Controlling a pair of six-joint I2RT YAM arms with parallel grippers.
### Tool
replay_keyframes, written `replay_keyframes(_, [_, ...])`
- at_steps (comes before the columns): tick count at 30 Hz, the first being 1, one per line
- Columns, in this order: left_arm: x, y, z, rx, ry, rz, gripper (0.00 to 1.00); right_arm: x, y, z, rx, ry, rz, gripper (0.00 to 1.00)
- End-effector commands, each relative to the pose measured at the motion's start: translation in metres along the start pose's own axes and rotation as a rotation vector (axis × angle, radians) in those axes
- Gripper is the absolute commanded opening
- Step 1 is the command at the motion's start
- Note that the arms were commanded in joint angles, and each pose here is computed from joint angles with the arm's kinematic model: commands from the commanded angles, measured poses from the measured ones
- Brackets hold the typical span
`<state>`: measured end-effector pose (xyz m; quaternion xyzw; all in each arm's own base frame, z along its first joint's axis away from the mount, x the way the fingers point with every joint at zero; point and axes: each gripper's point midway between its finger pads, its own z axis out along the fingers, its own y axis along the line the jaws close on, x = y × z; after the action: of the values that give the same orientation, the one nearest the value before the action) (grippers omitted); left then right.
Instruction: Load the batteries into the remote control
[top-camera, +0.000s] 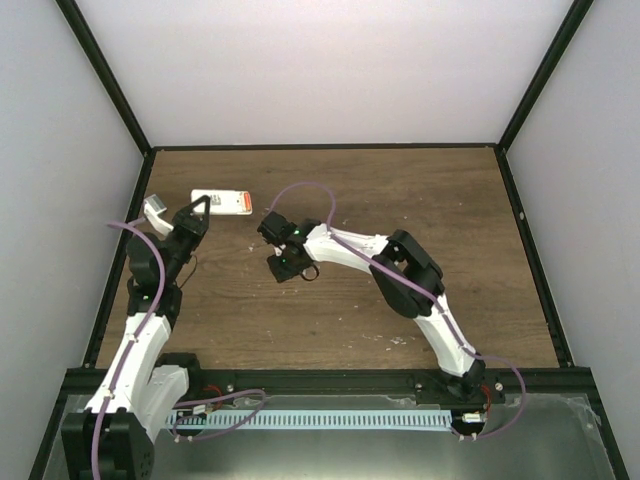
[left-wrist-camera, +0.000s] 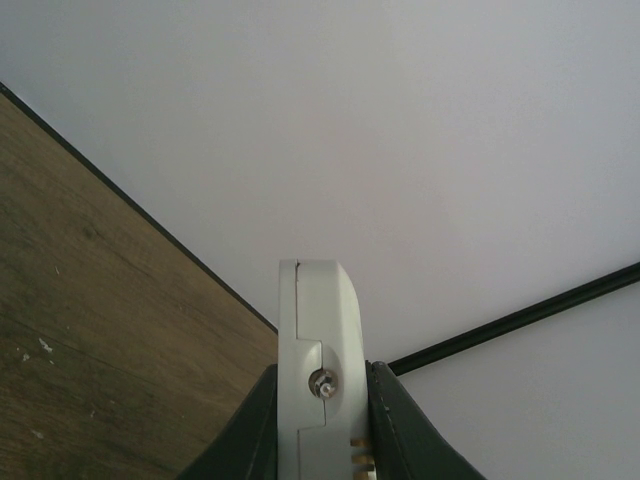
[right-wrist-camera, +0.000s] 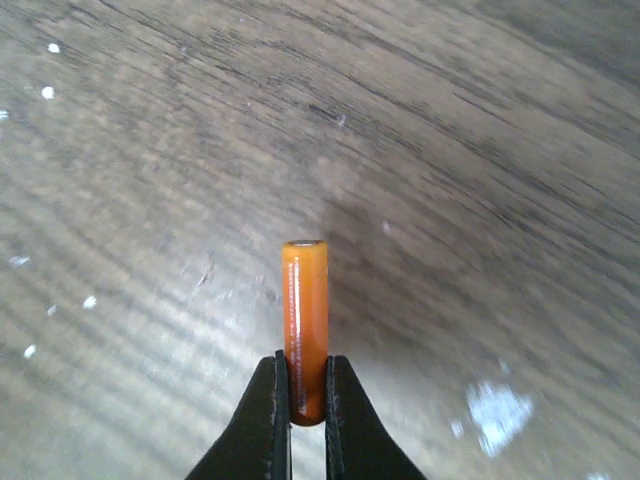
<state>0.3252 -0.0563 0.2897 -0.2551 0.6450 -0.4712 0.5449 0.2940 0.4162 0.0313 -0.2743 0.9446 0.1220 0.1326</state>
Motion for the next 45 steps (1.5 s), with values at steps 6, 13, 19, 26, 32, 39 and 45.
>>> replay_keyframes(6, [0.004, -0.003, -0.005, 0.103, -0.027, -0.076, 0.00, -0.024, 0.021, -0.164, -0.165, -0.161, 0.148, 0.01])
replay_keyframes(13, [0.027, -0.005, -0.001, 0.185, 0.009, -0.156, 0.00, -0.036, 0.026, -0.238, -0.221, -0.198, 0.189, 0.01])
replay_keyframes(19, [0.040, -0.019, 0.003, 0.211, 0.014, -0.180, 0.00, -0.049, 0.038, -0.250, -0.291, -0.183, 0.224, 0.01])
replay_keyframes(26, [0.039, -0.025, -0.001, 0.221, -0.002, -0.196, 0.00, -0.062, 0.026, -0.256, -0.293, -0.173, 0.249, 0.01])
replay_keyframes(32, [0.040, -0.029, -0.002, 0.226, 0.002, -0.184, 0.00, -0.072, 0.016, -0.256, -0.301, -0.183, 0.270, 0.01])
replay_keyframes(39, [0.045, -0.026, 0.000, 0.220, 0.021, -0.184, 0.00, -0.075, 0.018, -0.249, -0.316, -0.168, 0.275, 0.01])
replay_keyframes(45, [0.053, -0.021, 0.003, 0.217, 0.048, -0.197, 0.00, -0.075, 0.022, -0.240, -0.333, -0.147, 0.279, 0.01])
